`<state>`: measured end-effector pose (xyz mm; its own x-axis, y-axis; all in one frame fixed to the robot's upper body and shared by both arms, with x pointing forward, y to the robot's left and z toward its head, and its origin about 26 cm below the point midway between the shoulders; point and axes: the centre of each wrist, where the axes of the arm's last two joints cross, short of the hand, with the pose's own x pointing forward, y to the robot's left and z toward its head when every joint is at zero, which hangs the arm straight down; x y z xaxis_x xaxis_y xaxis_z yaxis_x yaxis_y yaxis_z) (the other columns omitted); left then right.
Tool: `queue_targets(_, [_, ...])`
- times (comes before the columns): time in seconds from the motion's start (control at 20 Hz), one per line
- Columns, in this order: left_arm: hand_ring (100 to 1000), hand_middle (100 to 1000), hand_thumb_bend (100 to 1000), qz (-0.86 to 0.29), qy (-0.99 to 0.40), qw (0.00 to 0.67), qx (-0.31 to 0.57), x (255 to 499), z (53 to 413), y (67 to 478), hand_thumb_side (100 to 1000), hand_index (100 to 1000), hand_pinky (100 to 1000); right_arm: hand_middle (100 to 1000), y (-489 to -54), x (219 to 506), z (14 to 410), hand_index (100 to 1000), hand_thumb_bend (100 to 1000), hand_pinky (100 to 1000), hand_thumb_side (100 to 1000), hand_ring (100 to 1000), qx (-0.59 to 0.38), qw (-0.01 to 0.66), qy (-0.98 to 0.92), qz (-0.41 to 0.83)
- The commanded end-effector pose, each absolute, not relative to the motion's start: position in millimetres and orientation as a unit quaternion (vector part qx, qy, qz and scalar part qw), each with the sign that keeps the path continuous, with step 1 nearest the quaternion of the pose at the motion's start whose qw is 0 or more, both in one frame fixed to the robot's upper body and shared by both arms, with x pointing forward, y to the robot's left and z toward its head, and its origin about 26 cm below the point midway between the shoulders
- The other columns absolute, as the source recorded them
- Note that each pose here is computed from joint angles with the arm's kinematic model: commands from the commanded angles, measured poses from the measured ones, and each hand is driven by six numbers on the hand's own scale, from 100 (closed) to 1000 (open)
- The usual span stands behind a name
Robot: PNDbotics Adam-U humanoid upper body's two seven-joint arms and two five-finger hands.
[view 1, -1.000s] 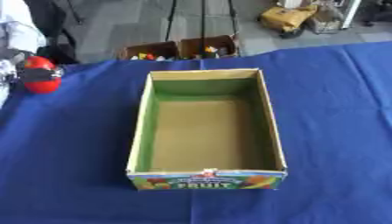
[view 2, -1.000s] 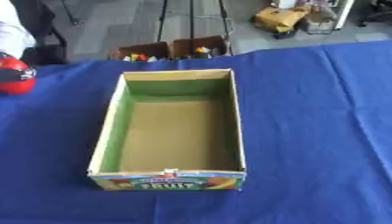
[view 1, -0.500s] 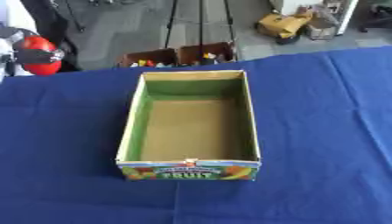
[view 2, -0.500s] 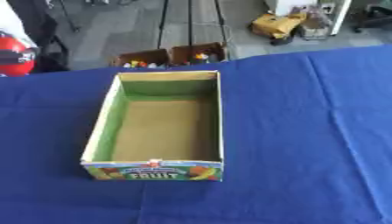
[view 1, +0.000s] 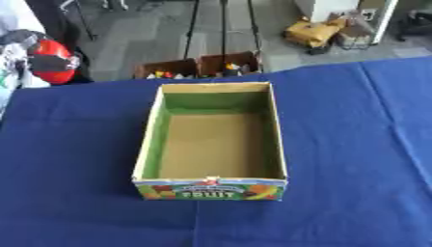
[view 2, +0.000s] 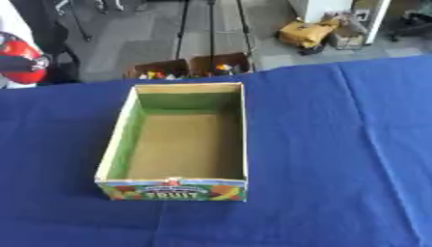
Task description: Pick up objects on the table and place them in the box.
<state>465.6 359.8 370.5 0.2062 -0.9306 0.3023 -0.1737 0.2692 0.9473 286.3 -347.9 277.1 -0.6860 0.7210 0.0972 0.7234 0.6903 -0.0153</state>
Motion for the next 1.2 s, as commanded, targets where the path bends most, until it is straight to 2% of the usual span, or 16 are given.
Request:
queue_targets(0.05, [468, 550, 100, -0.333, -0.562, 0.551, 0.519, 457.2, 394.1, 351.6, 448, 897, 182, 725, -349.3, 281.9, 286.2, 770, 100, 774, 840, 808, -0.395, 0.034, -0.918, -0.003])
queue_targets(0.6, [459, 536, 100, -0.434, -0.586, 0.487, 0.481, 454.0, 401.0, 294.8, 447, 880, 174, 726, -347.7, 282.5, 285.8, 768, 100, 773, 832, 807, -0.385, 0.047, -0.922, -0.003])
queue_targets(1.2, [448, 506, 100, -0.491, -0.628, 0.46, 0.392, 459.6, 364.5, 217.3, 449, 873, 158, 726, -341.7, 284.8, 285.5, 767, 100, 772, 828, 806, -0.358, 0.072, -0.931, 0.003])
